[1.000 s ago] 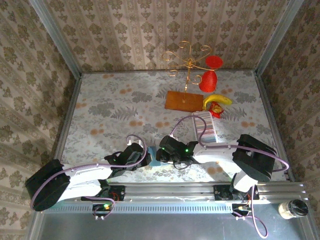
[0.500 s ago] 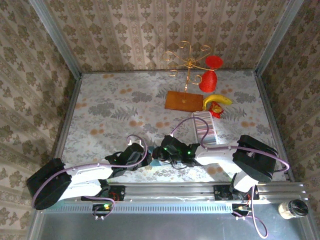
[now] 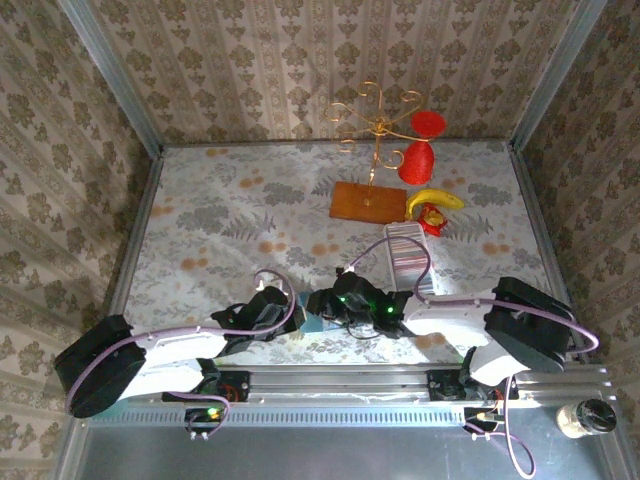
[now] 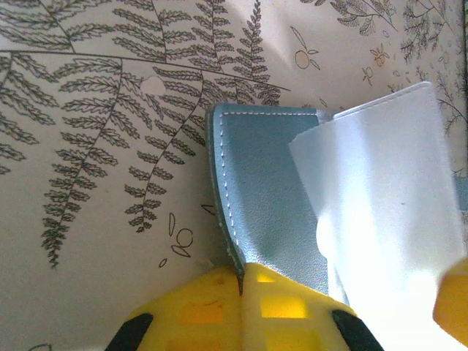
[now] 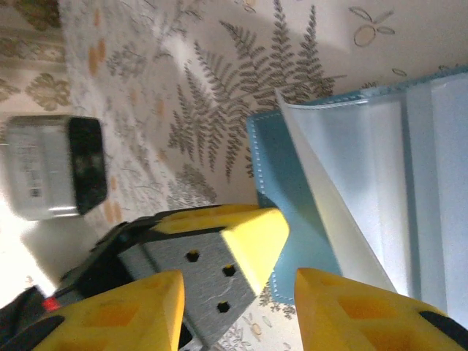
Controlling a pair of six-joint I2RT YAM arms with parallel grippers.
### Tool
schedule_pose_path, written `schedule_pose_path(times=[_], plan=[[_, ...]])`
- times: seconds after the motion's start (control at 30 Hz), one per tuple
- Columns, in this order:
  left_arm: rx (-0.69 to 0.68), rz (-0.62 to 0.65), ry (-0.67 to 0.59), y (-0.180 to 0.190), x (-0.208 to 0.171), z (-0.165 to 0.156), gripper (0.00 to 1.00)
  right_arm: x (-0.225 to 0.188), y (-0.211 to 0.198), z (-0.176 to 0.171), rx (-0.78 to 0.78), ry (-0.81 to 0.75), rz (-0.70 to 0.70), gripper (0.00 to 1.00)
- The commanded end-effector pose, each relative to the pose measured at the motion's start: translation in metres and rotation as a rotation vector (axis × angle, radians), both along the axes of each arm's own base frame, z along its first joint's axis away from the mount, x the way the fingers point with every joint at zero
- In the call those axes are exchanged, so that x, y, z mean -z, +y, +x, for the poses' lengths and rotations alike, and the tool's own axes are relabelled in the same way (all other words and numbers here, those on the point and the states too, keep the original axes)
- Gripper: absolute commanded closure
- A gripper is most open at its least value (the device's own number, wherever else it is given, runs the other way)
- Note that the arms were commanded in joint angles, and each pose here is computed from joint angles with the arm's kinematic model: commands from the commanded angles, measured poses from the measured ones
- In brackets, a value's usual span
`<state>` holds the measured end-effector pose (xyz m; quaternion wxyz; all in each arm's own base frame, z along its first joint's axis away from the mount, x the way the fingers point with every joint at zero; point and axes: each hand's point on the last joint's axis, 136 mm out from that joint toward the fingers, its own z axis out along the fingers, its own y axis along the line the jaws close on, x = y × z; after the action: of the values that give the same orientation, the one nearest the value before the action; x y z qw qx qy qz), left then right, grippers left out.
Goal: Put the credit cards into the card holder
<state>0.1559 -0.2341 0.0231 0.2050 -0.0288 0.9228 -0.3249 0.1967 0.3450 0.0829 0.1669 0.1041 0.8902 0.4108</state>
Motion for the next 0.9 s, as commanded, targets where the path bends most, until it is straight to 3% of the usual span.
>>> schedule_pose_path(times=[0.0,0.17,0.37,0.57,0.67,0.87], plan=[[0.001,0.055,0.040,0.010,0.018,-0.009,1.00,0.001,-0.015,0.004,0.064,-0.010,-0.023,0.57],[0.001,0.062,0.042,0.009,0.019,-0.008,1.00,0.002,-0.023,0.003,0.077,-0.005,-0.031,0.58],[0.001,0.074,0.043,0.011,0.021,-0.009,1.00,-0.009,-0.050,-0.001,0.083,-0.049,-0.149,0.54],[-0.005,0.084,0.039,0.013,0.021,-0.009,1.00,-0.005,-0.080,-0.012,0.106,-0.029,-0.257,0.42],[-0.002,0.085,0.039,0.013,0.021,-0.009,1.00,0.005,-0.093,-0.015,0.111,-0.001,-0.352,0.43],[0.001,0.085,0.041,0.013,0.021,-0.010,1.00,0.019,-0.080,-0.013,0.091,0.028,-0.357,0.47]])
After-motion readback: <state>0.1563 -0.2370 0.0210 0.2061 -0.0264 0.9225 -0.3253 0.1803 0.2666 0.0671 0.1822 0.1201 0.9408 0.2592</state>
